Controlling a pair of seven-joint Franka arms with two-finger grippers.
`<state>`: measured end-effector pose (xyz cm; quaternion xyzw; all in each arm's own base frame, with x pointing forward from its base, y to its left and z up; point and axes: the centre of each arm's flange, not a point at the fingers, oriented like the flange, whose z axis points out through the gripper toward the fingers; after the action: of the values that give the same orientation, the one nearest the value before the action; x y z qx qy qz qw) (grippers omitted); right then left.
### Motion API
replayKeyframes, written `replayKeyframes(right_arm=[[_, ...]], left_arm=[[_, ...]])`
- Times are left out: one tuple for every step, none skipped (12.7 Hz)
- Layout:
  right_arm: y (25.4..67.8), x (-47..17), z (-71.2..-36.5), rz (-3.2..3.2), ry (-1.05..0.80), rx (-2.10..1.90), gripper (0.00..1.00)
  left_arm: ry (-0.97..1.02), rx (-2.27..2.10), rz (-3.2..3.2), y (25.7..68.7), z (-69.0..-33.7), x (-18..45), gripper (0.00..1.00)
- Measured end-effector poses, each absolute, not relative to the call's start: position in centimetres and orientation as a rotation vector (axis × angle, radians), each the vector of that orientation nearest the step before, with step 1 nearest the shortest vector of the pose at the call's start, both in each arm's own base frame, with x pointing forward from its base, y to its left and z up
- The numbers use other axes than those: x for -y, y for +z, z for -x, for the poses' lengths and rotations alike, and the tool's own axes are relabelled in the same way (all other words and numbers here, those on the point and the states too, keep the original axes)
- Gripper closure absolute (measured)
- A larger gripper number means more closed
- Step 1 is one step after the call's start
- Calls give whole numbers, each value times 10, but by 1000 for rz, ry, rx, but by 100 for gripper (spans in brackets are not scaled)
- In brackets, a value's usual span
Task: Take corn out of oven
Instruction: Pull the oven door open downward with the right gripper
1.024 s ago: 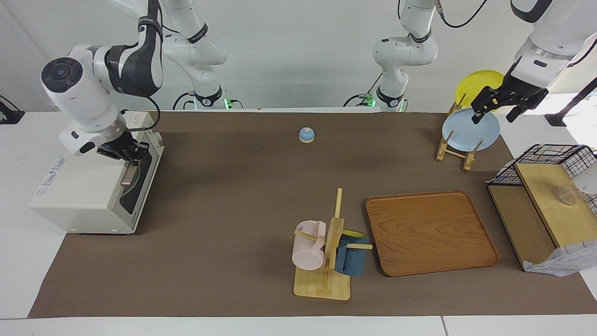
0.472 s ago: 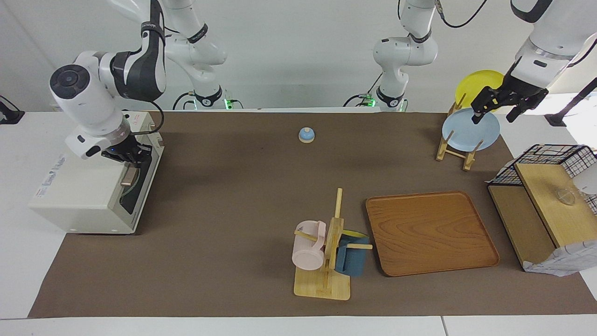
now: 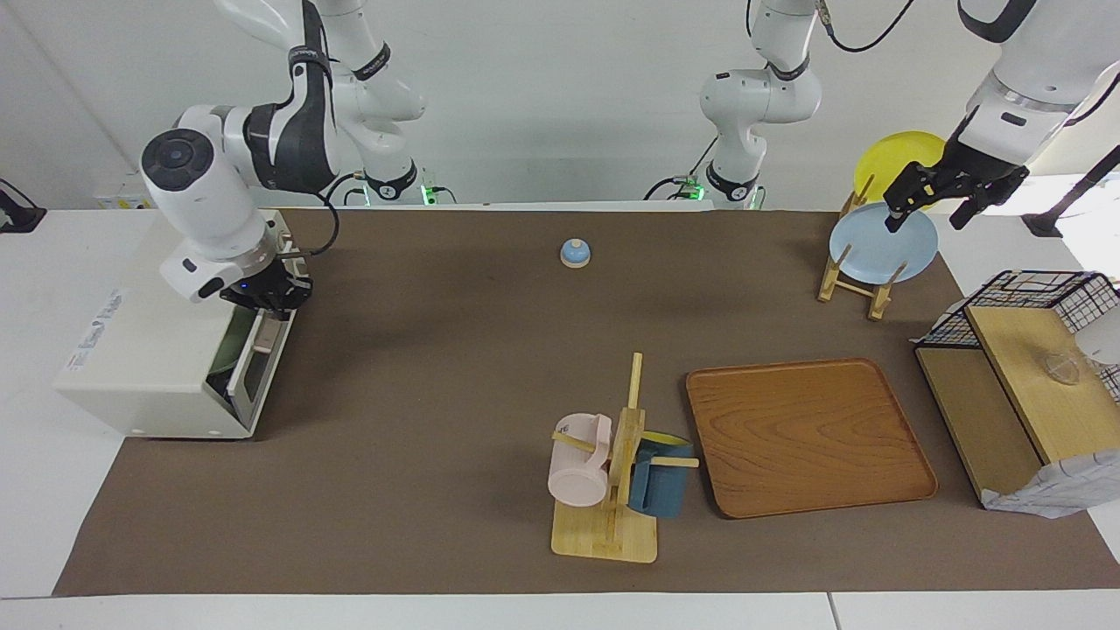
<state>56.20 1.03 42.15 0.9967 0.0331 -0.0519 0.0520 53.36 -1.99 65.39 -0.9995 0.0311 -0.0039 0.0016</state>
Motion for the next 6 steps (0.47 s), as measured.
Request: replayKeyframes(right_arm=[[401, -24, -568, -3037, -145, -96, 99], [382, -32, -574, -3047, -140, -100, 99], [363, -39, -580, -3056, -134, -110, 99], [345, -44, -584, -3064, -139, -120, 99], [330, -47, -587, -3067, -144, -123, 99], [321, -48, -589, -3069, -143, -114, 99]], left_arm=[[-12, -97, 3137, 654, -534, 20, 0], [-12, -97, 3137, 654, -534, 20, 0], [-12, -97, 3137, 654, -534, 20, 0], [-12, -97, 3137, 654, -534, 20, 0], [-12, -97, 3137, 654, -534, 20, 0], [-12, -97, 3137, 654, -534, 20, 0]])
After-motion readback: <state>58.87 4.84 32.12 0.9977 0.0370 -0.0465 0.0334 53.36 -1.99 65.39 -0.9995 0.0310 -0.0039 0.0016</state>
